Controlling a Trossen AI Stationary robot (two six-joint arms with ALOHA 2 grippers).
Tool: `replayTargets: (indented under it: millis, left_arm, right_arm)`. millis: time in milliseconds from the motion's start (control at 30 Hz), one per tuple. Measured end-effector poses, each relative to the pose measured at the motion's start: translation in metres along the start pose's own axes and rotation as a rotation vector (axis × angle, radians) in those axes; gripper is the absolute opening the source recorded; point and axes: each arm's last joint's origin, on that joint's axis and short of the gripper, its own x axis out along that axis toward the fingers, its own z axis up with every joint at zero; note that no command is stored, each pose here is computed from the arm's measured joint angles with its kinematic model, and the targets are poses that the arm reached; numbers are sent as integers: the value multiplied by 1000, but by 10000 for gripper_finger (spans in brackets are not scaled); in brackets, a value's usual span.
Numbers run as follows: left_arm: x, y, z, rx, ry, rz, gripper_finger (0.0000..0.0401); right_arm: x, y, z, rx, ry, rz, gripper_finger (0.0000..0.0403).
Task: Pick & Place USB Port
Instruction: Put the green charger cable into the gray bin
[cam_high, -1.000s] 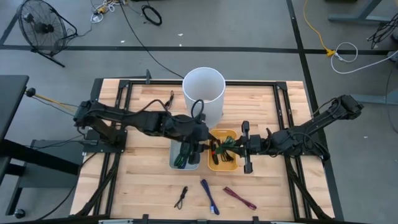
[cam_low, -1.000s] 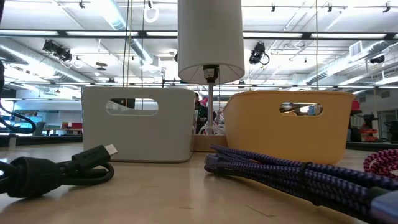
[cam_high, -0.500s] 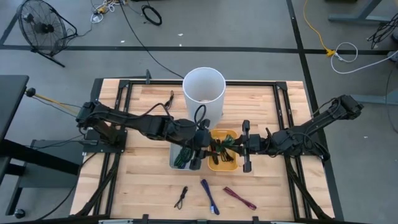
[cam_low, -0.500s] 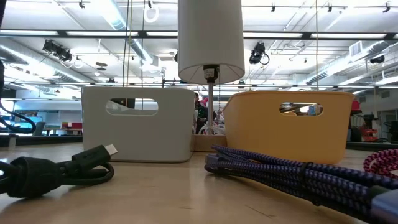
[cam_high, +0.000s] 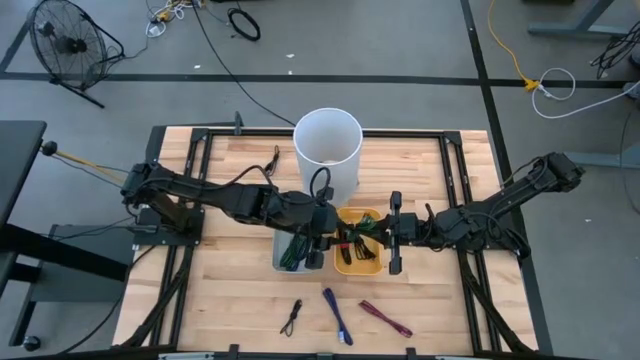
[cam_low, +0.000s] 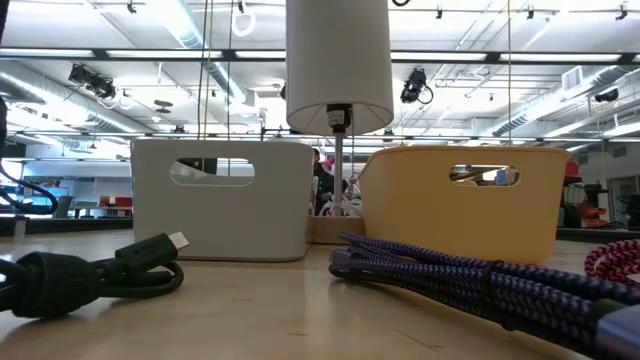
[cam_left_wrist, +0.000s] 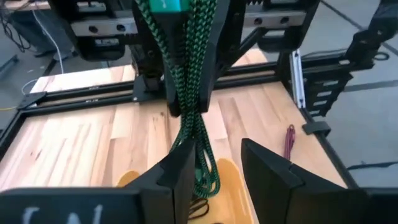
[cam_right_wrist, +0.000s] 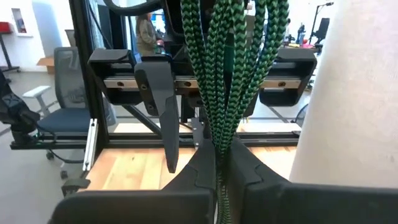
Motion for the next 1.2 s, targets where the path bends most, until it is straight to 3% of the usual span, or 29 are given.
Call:
replayTargets:
  millis: [267, 533, 833, 1200]
  left_arm:
    - [-3, 7, -2, -6, 33, 103, 138]
    - [8, 1, 0, -31, -24, -40, 138]
    - [15, 0, -6, -33, 4, -60, 138]
    - [-3, 1, 1, -36, -3, -78, 138]
  right_arm:
    - [0, 2, 0, 10, 0, 52, 5]
    - [0, 2, 0, 6, 0, 49, 5]
    - [0, 2, -2, -6, 15, 45, 5]
    - [0, 1, -1, -6, 15, 31, 5]
